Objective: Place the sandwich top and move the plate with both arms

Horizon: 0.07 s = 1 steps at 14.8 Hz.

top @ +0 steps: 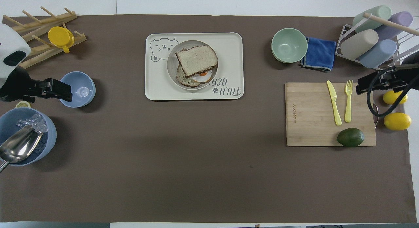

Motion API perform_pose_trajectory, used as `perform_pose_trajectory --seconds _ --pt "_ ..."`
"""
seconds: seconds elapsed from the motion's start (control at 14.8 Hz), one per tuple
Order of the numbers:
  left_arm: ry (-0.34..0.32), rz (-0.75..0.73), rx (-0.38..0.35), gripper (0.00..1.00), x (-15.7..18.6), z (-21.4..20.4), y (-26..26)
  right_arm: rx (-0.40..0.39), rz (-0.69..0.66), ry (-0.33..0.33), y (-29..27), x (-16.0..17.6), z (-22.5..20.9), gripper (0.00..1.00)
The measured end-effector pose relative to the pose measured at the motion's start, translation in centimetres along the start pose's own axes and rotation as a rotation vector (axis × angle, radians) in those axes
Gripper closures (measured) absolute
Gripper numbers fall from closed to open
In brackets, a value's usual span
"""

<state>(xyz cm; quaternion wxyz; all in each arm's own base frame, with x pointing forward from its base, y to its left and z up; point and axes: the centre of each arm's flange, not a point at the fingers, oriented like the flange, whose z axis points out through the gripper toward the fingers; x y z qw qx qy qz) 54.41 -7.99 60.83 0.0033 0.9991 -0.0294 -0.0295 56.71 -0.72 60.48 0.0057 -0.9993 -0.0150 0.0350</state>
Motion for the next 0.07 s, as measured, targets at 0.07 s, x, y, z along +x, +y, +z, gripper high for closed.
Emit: perform_pose_trajectory --seconds 0.07 --pt "0.000 0.000 0.000 0.00 0.01 0.02 0.00 0.000 0.000 0.000 0.00 0.00 0.00 0.00"
